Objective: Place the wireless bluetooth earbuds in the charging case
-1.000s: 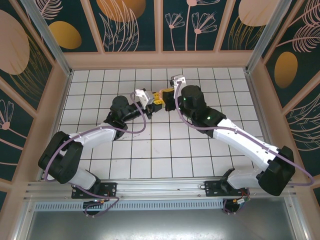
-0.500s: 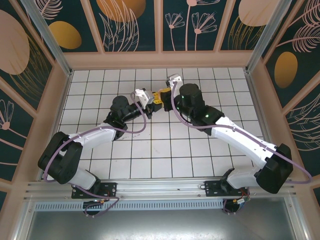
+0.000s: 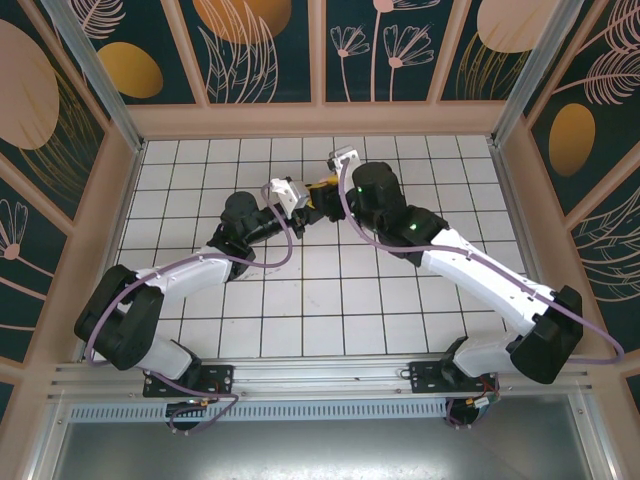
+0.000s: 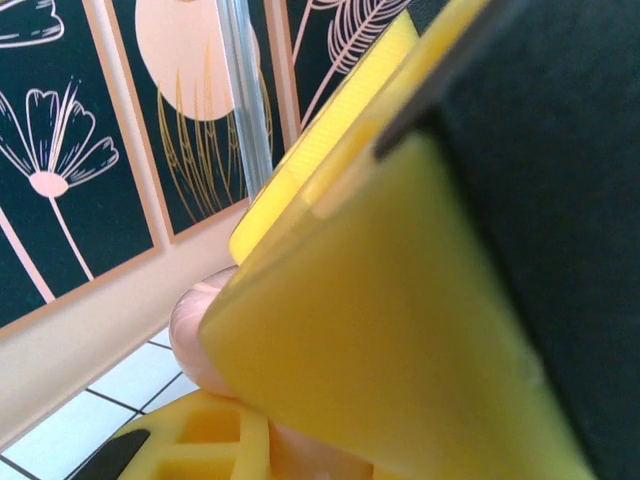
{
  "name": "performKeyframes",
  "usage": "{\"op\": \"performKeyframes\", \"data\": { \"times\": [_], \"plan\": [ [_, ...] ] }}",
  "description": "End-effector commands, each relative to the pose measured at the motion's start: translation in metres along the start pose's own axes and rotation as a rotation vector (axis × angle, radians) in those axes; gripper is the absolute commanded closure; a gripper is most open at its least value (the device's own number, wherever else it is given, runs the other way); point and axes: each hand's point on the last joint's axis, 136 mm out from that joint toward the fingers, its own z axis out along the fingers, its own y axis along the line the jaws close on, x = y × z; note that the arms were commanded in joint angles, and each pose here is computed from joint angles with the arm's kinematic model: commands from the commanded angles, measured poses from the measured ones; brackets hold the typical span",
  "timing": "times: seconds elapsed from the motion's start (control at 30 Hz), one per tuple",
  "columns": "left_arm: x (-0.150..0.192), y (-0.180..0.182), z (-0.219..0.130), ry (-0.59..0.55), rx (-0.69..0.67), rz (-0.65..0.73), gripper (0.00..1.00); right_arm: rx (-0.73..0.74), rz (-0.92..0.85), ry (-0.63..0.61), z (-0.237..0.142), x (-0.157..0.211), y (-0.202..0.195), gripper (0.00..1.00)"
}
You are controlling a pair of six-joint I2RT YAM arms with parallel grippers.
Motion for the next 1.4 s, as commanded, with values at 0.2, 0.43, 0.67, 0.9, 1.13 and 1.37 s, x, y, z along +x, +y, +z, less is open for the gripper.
{"op": "performKeyframes", "data": {
  "times": [0.2,0.43,0.67,0.9,1.13,1.37],
  "plan": [
    [-0.055,-0.04,-0.004,-0.175,0.145,0.091,1.0,-0.006,0.097,-0.061,-0.016,-0.042,-0.001,0.43],
    [-0.052,-0.041,-0.004,-0.17,0.146,0.083,1.0,-0.023,0.155,-0.104,-0.024,-0.06,-0.005,0.39],
    [-0.047,-0.036,-0.003,-0.164,0.123,0.079,1.0,-0.028,0.248,-0.185,-0.052,-0.081,-0.022,0.39],
    [-0.038,-0.019,-0.007,-0.173,0.001,0.069,1.0,0.051,0.364,-0.246,-0.096,-0.079,-0.063,0.36],
    [-0.028,-0.006,-0.021,-0.187,-0.119,0.049,1.0,0.258,0.475,-0.072,-0.074,0.004,-0.126,0.36],
    [-0.017,0.003,-0.042,-0.184,-0.229,0.03,1.0,0.43,0.596,0.2,-0.024,0.103,-0.173,0.37]
  ]
}}
